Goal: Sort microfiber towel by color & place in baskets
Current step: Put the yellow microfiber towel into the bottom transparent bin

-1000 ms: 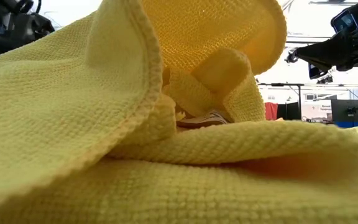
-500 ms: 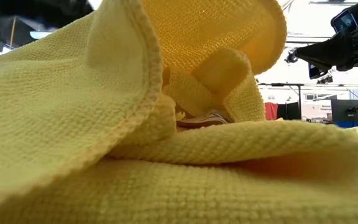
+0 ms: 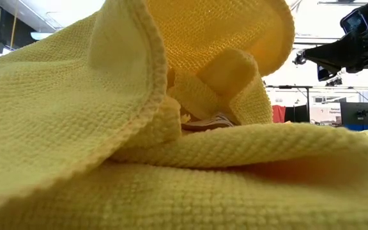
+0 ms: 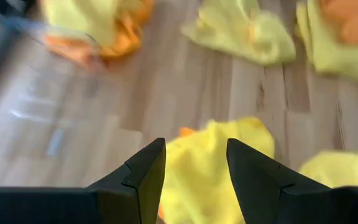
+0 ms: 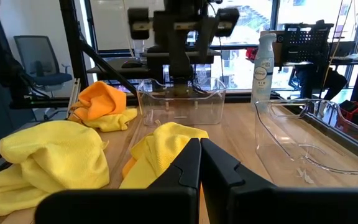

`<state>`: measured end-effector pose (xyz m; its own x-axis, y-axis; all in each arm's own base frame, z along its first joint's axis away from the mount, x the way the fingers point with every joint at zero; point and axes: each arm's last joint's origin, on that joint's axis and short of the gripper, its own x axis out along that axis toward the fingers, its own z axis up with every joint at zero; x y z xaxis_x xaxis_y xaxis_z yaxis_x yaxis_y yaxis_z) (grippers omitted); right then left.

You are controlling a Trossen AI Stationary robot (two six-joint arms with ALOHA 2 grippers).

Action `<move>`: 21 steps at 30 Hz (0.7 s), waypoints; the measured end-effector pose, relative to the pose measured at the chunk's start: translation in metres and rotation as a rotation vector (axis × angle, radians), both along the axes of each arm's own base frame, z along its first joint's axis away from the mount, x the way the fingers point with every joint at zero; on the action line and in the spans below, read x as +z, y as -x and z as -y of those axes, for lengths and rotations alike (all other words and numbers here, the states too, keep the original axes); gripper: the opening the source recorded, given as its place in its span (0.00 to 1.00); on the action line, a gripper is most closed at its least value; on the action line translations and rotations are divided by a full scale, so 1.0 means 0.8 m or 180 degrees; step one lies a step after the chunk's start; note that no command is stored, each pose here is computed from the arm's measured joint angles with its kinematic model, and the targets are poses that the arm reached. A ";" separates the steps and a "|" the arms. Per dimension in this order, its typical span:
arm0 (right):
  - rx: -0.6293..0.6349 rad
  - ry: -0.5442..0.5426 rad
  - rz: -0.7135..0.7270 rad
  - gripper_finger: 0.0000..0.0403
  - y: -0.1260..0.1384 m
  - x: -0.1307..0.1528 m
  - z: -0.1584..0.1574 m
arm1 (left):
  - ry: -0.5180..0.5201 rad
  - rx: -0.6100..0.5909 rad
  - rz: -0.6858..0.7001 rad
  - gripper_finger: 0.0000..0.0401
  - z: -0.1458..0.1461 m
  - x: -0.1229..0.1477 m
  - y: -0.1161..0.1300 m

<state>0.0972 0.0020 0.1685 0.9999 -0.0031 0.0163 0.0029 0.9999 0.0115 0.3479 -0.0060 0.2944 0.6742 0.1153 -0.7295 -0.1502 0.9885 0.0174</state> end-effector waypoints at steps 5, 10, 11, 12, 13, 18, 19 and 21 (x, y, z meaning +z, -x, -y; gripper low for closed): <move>-0.0004 0.0000 0.0001 0.00 0.000 0.000 0.000 | 0.0031 -0.0070 -0.0672 0.39 0.007 -0.035 -0.043; -0.0005 -0.0001 0.0001 0.00 0.000 0.000 0.000 | 0.0007 -0.0119 -0.1030 0.39 0.013 -0.080 -0.072; -0.0006 -0.0001 0.0002 0.00 0.000 0.000 0.000 | -0.0012 -0.0149 -0.1101 0.39 0.014 -0.090 -0.075; -0.0007 0.0000 0.0001 0.00 0.000 0.000 0.000 | -0.0028 -0.0177 -0.1183 0.39 0.016 -0.101 -0.078; -0.0007 0.0000 0.0001 0.00 0.000 0.000 0.000 | -0.0040 -0.0194 -0.1238 0.39 0.016 -0.110 -0.081; -0.0008 0.0000 0.0001 0.00 0.000 0.000 0.000 | -0.0106 -0.0211 -0.1534 0.39 0.017 -0.154 -0.090; -0.0011 0.0000 0.0001 0.00 0.000 0.000 0.000 | -0.0131 -0.0175 -0.1568 0.38 0.017 -0.159 -0.090; -0.0021 0.0000 0.0002 0.00 0.000 0.000 0.000 | -0.0212 -0.0117 -0.1598 0.33 0.017 -0.166 -0.092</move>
